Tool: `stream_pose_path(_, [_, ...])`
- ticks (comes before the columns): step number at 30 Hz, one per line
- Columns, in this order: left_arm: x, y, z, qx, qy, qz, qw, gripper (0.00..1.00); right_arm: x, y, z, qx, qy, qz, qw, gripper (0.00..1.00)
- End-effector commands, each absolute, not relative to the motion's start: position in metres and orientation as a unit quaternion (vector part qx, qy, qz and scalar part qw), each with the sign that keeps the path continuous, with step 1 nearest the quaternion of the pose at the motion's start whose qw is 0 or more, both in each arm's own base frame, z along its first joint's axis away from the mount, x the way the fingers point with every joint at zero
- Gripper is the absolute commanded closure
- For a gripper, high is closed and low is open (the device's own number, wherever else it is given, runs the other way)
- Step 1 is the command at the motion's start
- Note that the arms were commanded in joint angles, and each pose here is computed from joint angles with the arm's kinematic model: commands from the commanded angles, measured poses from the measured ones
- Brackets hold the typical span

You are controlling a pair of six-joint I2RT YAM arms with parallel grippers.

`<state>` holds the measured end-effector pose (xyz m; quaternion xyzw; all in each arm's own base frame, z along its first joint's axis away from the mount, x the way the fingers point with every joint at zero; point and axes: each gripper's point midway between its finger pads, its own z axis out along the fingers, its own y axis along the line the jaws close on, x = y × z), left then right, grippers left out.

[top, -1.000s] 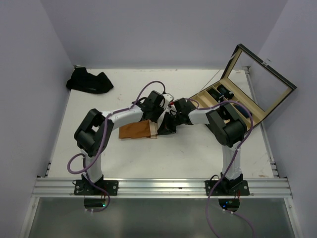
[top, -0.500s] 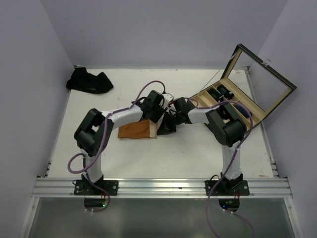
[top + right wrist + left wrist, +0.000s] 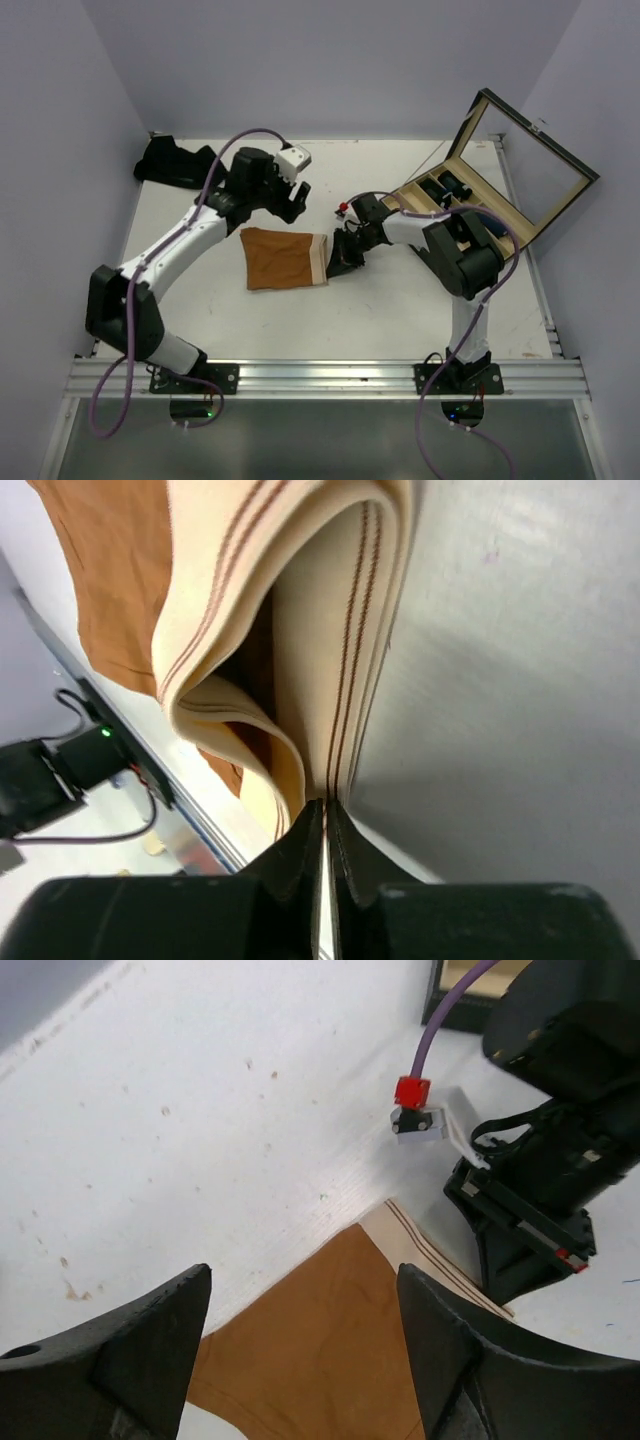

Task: Roll the underwear
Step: Fold the underwear

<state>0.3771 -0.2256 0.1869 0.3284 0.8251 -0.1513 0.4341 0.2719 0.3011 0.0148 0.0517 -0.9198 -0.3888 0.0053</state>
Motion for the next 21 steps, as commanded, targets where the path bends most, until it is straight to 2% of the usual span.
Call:
stream_pose_path(1, [0.341,-0.229,0.198,0.375,0.799,-0.199,0.425,0.22,0.274,0.290,0.049,0.118,-0.919,-0.376,-0.033,0.90])
stream_pose_path(3, [0.324,-0.224,0.173,0.378,0.815,-0.215,0.383,0.28,0.278,0.283,0.069,0.146,-0.915,-0.373,-0.049,0.89])
stream_pose_path(7, [0.310,-0.210,0.132,0.343,0.837,-0.290,0.312,0.55,0.295,0.269,0.102,0.172,-0.908,-0.372,-0.087,0.91])
stream_pose_path(9, [0.305,-0.207,0.116,0.336,0.846,-0.303,0.283,0.62,0.307,0.275,0.128,0.187,-0.896,-0.382,-0.125,0.93])
stream_pose_path(12, [0.306,-0.198,0.091,0.306,0.863,-0.313,0.253,0.63,0.322,0.297,0.154,0.186,-0.878,-0.412,-0.158,0.91])
stream_pose_path(15, [0.315,-0.187,0.077,0.279,0.873,-0.323,0.236,0.63,0.327,0.326,0.162,0.189,-0.868,-0.431,-0.156,0.91])
stream_pose_path(21, [0.327,-0.170,0.050,0.241,0.890,-0.338,0.191,0.59,0.335,0.370,0.129,0.158,-0.863,-0.470,-0.101,0.89])
